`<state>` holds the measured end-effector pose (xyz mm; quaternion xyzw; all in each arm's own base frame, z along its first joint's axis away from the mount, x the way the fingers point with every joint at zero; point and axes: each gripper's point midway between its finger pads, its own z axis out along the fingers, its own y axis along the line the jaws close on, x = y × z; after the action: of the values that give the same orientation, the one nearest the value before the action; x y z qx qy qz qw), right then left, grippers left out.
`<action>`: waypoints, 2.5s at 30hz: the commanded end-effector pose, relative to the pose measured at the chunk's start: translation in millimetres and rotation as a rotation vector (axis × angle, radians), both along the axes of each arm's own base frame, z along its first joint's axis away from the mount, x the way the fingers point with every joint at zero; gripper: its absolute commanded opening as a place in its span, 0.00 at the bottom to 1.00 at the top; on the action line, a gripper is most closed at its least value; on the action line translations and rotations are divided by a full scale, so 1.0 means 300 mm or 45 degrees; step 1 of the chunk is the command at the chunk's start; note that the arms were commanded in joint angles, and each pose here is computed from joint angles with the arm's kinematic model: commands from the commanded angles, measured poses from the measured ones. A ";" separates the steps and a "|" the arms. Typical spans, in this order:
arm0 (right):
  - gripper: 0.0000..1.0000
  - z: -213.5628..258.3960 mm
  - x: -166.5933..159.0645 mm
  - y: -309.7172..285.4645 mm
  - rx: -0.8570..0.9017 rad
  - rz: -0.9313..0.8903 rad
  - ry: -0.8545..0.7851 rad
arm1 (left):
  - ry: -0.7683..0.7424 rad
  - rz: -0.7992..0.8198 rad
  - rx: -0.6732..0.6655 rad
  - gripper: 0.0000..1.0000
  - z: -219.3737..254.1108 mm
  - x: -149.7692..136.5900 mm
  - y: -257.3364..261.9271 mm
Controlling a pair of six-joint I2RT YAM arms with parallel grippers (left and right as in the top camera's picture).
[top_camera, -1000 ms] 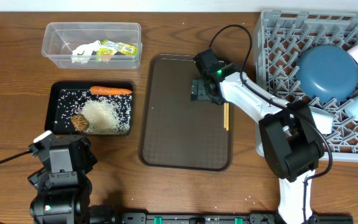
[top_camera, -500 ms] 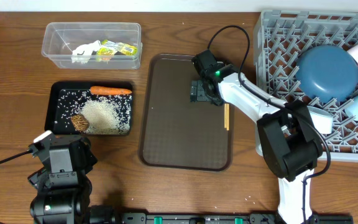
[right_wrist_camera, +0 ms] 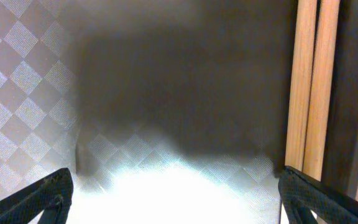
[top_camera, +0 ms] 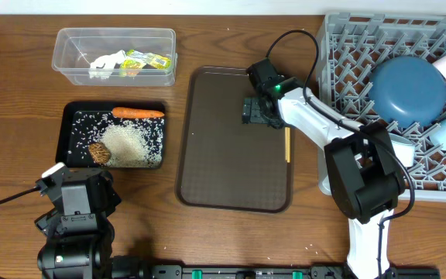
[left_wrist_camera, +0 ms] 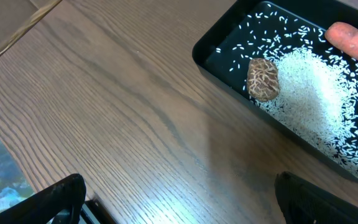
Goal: Sort waste into correct bins and load items into the dishwasher rack
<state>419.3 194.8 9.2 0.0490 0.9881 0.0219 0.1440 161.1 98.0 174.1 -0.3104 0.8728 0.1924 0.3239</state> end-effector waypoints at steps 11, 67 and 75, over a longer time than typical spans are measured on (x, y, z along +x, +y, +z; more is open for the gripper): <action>0.99 0.074 0.012 0.036 0.037 0.058 -0.026 | 0.016 -0.005 0.020 0.98 -0.001 -0.004 0.005; 0.99 0.027 0.003 -0.034 -0.075 -0.003 -0.004 | 0.015 -0.005 0.020 0.98 -0.001 -0.004 0.005; 0.99 0.017 -0.002 -0.035 -0.073 -0.003 0.002 | 0.015 -0.005 0.020 0.98 -0.001 -0.004 0.005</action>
<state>418.6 188.4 20.7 0.0426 0.9884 0.0057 0.1456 161.1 98.0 174.1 -0.3104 0.8728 0.1924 0.3239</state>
